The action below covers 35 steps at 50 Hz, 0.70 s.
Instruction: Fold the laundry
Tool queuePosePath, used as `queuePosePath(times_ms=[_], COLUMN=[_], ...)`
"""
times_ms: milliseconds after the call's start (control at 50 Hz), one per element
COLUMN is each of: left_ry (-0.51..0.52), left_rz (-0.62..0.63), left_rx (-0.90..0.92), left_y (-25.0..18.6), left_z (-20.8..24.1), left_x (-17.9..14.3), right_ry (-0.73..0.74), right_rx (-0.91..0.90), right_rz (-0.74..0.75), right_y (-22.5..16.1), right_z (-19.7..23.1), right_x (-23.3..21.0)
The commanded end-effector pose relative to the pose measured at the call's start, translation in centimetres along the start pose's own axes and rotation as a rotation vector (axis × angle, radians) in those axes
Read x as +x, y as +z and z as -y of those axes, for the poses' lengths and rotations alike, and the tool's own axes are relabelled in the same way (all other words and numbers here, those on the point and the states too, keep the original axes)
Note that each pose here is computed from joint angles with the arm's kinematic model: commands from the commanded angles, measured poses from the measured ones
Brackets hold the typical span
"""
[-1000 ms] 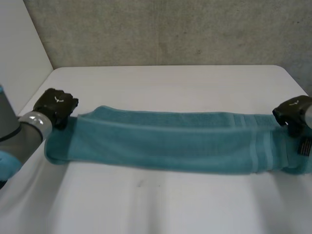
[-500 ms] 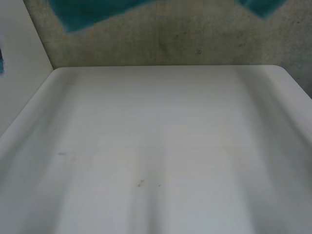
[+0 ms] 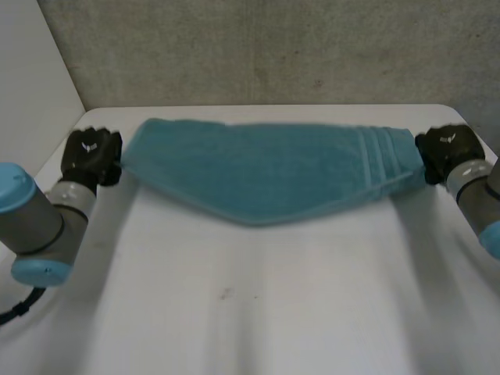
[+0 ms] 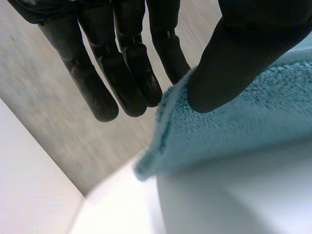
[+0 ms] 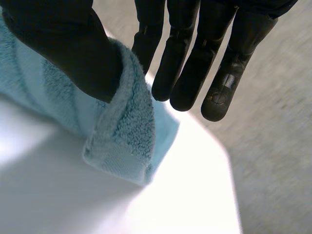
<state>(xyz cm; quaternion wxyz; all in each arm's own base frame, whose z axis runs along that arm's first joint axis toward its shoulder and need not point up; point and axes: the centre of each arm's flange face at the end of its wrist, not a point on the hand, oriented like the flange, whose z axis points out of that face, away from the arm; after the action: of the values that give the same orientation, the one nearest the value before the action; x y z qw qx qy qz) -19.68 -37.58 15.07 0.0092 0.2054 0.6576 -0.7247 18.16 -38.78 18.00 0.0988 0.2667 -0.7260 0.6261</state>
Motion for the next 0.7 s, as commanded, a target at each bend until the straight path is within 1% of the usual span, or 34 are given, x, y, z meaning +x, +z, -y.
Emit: queuePosePath(times_ms=[20, 60, 100, 120, 160, 200, 220, 280, 340, 400, 440, 480, 520, 560, 580, 600, 620, 660, 700], left_ry=[0.045, 0.073, 0.1, 0.128, 0.159, 0.205, 0.232, 0.255, 0.259, 0.258, 0.257, 0.259, 0.272, 0.276, 0.286, 0.286, 0.301, 0.302, 0.291], left_rz=[-0.028, -0.027, -0.028, -0.036, -0.052, -0.079, -0.101, -0.13, -0.171, -0.199, -0.208, -0.205, -0.182, -0.182, -0.18, -0.18, -0.188, -0.176, -0.164], left_rx=[-0.124, -0.151, -0.193, -0.247, -0.301, -0.367, -0.409, -0.484, -0.554, -0.541, -0.49, -0.471, -0.395, -0.383, -0.34, -0.34, -0.232, -0.183, -0.144], left_y=[-3.0, -3.8, -4.8, -6.0, -7.3, -9.1, -10.4, -12.3, -13.8, -14.0, -13.3, -12.9, -10.2, -9.5, -8.1, -8.1, -5.4, -3.8, -2.3], left_z=[-0.9, -0.2, 0.3, 0.5, 1.0, 2.4, 3.3, 4.4, 5.2, 5.7, 5.9, 6.0, 5.1, 4.6, 4.2, 4.2, 4.1, 3.8, 3.4], left_x=[0.2, -0.4, -0.9, -1.4, -1.6, -2.0, -2.2, -2.6, -2.8, -2.6, -2.5, -2.6, -2.9, -2.8, -2.4, -2.4, -0.9, -0.5, -0.2], right_ry=[-0.022, -0.045, -0.101, -0.147, -0.171, -0.271, -0.272, -0.389, -0.437, -0.442, -0.436, -0.412, -0.372, -0.316, -0.297, -0.297, -0.272, -0.254, -0.258], right_rx=[-0.139, -0.168, -0.205, -0.241, -0.261, -0.357, -0.358, -0.466, -0.482, -0.452, -0.424, -0.37, -0.348, -0.307, -0.291, -0.291, -0.259, -0.196, -0.173], right_rz=[0.09, 0.118, 0.166, 0.194, 0.204, 0.244, 0.244, 0.308, 0.323, 0.312, 0.292, 0.24, 0.215, 0.188, 0.181, 0.181, 0.167, 0.158, 0.148], right_y=[-3.1, -4.5, -6.4, -7.5, -8.0, -10.5, -10.5, -13.1, -13.5, -13.2, -12.6, -11.4, -10.1, -7.9, -7.0, -7.0, -5.7, -3.3, -2.3], right_z=[-0.7, -0.3, 0.2, 0.0, -0.1, -0.9, -1.0, -2.2, -2.5, -2.1, -1.8, -1.2, -1.5, -1.8, -1.9, -1.9, -1.8, -1.4, -1.2], right_x=[-0.5, -0.4, -0.3, 0.1, 0.5, 2.1, 2.1, 3.5, 4.0, 4.2, 4.5, 5.0, 5.1, 4.8, 4.5, 4.5, 4.0, 2.6, 2.0])
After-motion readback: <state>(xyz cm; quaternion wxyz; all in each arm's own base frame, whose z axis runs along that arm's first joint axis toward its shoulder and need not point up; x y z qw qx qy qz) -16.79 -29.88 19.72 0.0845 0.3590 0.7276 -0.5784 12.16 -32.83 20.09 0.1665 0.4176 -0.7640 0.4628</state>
